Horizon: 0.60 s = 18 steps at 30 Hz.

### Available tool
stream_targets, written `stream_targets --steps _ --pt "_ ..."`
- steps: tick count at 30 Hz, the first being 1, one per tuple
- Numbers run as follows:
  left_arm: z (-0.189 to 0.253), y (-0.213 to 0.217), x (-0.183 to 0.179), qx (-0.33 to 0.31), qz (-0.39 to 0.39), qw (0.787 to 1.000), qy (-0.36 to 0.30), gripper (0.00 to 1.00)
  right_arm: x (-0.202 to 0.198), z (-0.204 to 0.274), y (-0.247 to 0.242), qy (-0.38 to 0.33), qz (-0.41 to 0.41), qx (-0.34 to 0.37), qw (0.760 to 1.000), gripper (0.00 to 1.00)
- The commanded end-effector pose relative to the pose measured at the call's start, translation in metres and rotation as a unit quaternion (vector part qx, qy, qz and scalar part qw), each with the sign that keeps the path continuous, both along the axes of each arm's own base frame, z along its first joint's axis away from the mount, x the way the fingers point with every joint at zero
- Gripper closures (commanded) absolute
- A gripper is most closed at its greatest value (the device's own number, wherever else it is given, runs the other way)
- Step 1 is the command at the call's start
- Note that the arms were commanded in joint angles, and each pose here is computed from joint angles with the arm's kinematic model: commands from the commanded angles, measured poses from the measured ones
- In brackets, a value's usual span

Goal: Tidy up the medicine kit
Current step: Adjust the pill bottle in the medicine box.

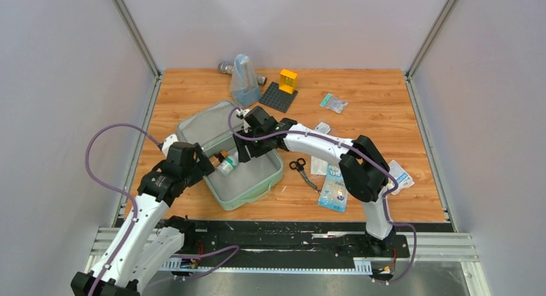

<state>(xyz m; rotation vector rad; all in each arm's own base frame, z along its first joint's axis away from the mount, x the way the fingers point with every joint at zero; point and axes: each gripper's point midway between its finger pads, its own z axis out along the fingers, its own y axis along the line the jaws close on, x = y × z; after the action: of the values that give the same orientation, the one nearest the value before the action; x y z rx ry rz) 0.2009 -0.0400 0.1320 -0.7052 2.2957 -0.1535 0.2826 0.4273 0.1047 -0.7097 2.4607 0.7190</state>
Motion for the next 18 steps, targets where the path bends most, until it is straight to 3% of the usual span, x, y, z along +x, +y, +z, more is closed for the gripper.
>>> stream_targets --steps 1,12,18 --pt "-0.008 -0.014 0.012 -0.025 -0.019 0.999 -0.005 0.06 0.007 0.005 0.014 -0.022 0.092 0.019 0.995 0.36" --pt "-0.023 -0.014 0.013 -0.018 -0.022 1.000 0.006 0.35 0.042 -0.010 0.030 -0.082 0.137 -0.011 0.987 0.36" --pt "-0.027 -0.019 0.014 -0.027 -0.032 0.999 0.004 0.47 0.044 -0.025 0.031 -0.062 0.156 -0.006 0.986 0.38"
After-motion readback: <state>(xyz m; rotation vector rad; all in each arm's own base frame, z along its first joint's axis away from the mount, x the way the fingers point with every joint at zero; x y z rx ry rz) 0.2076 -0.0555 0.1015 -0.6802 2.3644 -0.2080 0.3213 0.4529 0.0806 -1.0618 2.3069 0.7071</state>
